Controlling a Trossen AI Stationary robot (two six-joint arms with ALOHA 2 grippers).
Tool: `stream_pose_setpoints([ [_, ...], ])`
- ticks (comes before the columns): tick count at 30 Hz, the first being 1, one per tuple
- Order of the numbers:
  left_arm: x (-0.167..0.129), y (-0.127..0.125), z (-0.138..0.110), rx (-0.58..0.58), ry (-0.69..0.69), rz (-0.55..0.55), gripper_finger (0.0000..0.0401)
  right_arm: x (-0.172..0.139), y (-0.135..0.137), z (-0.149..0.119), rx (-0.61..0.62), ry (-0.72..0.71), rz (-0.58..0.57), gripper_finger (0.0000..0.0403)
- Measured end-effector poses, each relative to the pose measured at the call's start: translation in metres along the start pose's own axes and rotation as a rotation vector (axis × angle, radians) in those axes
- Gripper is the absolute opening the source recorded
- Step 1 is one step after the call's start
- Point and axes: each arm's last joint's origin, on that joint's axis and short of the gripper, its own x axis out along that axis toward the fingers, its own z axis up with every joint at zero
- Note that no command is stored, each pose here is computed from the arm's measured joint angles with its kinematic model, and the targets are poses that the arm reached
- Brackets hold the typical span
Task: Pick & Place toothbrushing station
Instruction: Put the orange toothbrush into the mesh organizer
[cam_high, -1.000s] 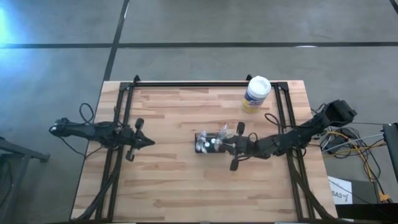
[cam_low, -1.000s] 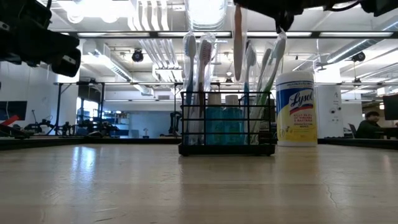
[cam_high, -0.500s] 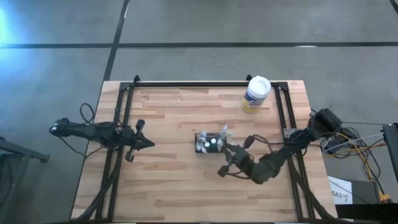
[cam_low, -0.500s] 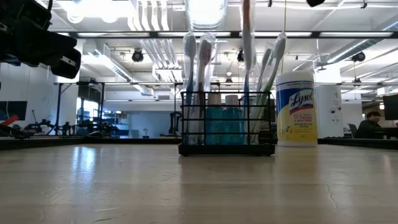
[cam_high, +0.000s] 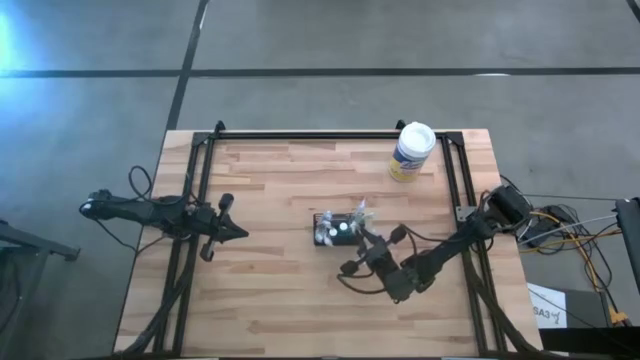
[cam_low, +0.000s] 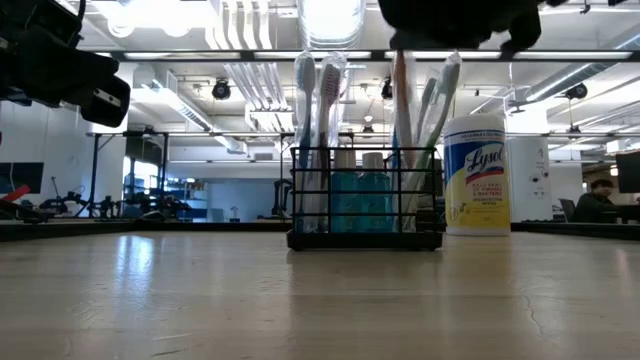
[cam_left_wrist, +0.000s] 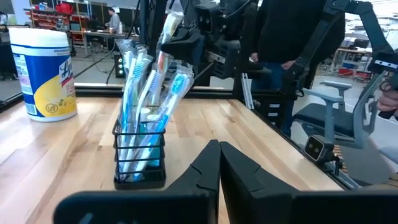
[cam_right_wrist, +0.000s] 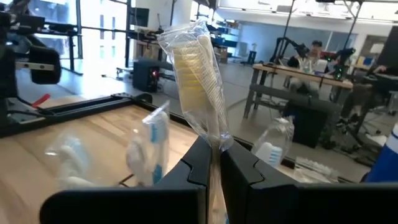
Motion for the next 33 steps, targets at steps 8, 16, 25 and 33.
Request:
stream_pose_setpoints([
  [8, 0.0, 0.0, 0.0, 0.0, 0.0, 0.0, 0.0007, 0.001, -0.006, -0.009, 0.06, 0.0, -0.004, 0.0013],
  [16, 0.001, 0.0, -0.002, -0.003, -0.008, -0.002, 0.0011, 0.002, -0.007, -0.038, 0.052, 0.001, -0.002, 0.0013],
  [25, 0.001, 0.0, -0.002, -0.003, -0.007, -0.008, 0.0004, 0.004, -0.005, -0.048, 0.068, 0.012, 0.037, 0.0013],
  [33, 0.001, 0.0, -0.003, -0.01, -0.002, -0.009, 0.0017, 0.006, -0.002, -0.071, 0.077, 0.015, 0.029, 0.0013],
])
